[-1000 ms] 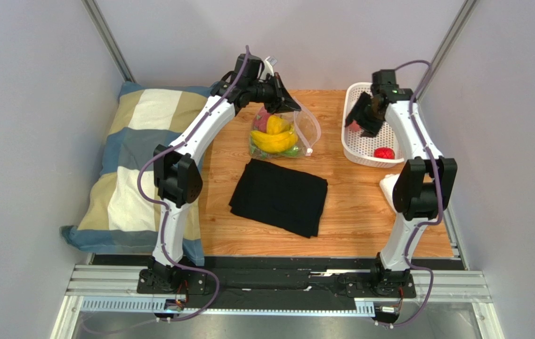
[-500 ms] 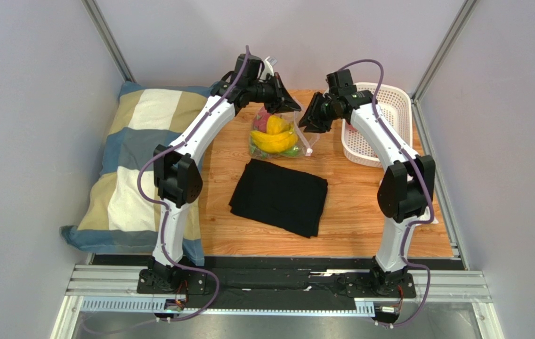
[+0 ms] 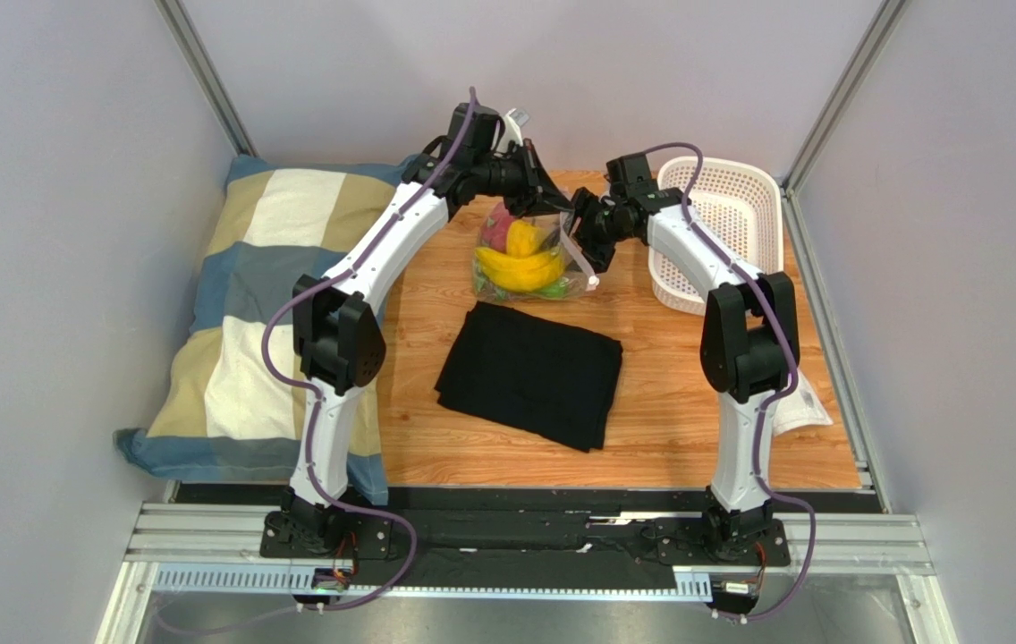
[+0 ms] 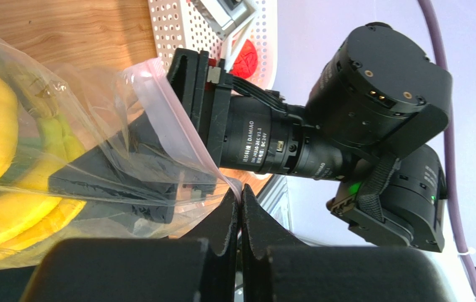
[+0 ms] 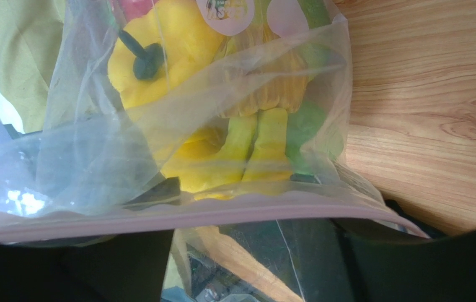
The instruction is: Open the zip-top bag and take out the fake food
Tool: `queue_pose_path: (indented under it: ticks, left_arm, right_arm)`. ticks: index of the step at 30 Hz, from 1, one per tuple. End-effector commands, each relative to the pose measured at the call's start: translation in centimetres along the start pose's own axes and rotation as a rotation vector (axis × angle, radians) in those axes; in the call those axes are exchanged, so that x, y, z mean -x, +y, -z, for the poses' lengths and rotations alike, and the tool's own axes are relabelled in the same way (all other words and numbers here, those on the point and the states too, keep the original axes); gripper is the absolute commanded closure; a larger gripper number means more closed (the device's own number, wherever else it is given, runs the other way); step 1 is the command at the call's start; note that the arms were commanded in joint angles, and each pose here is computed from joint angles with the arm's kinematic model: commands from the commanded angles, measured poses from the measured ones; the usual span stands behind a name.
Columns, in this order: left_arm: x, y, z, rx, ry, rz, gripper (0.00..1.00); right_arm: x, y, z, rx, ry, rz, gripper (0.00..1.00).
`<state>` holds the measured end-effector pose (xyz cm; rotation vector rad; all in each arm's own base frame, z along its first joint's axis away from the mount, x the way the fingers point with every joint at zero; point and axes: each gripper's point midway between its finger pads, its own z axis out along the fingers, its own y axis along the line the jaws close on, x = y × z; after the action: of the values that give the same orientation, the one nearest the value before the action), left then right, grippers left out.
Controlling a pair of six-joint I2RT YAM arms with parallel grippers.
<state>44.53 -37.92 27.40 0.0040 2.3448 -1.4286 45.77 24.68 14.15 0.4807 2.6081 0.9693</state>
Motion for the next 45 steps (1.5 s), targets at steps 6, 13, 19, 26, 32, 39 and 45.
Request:
queue_pose_path:
  ticks: [6,13,19,26,32,39,45]
  left_arm:
    - [0.6,-4.2,2.1,-0.079,-0.038,-0.072,1.0]
    - [0.1,-4.3,1.9,-0.078,-0.029,-0.075,1.0]
    - [-0.1,-3.9,2.1,-0.06,-0.026,-0.084,1.0]
    - [0.4,-3.4,2.3,-0.037,-0.046,-0.09,1.0]
    - [1.6,-3.6,2.8,-0.041,-0.072,-0.096,1.0]
    - [2.0,-4.1,3.4,-0.054,-0.087,-0.123,1.0]
    - [2.0,-4.3,4.0,-0.042,-0.099,-0.139,1.0]
  right_arm:
    - [-0.7,0.0,-2.5,0.06,0.045,-0.048,0.25]
    - [-1.2,-0.8,-4.4,0.042,0.079,-0.077,0.35]
    - [-0.6,0.1,-3.4,0.059,0.041,-0.029,0.58]
    - [-0.3,2.8,0.0,0.112,-0.019,0.074,0.92]
    - [-1.2,5.5,2.1,0.189,-0.002,0.133,1.0]
    - [-2.1,9.2,5.0,0.342,-0.009,0.345,1.0]
    - [-2.0,10.6,6.8,0.428,-0.059,0.666,1.0]
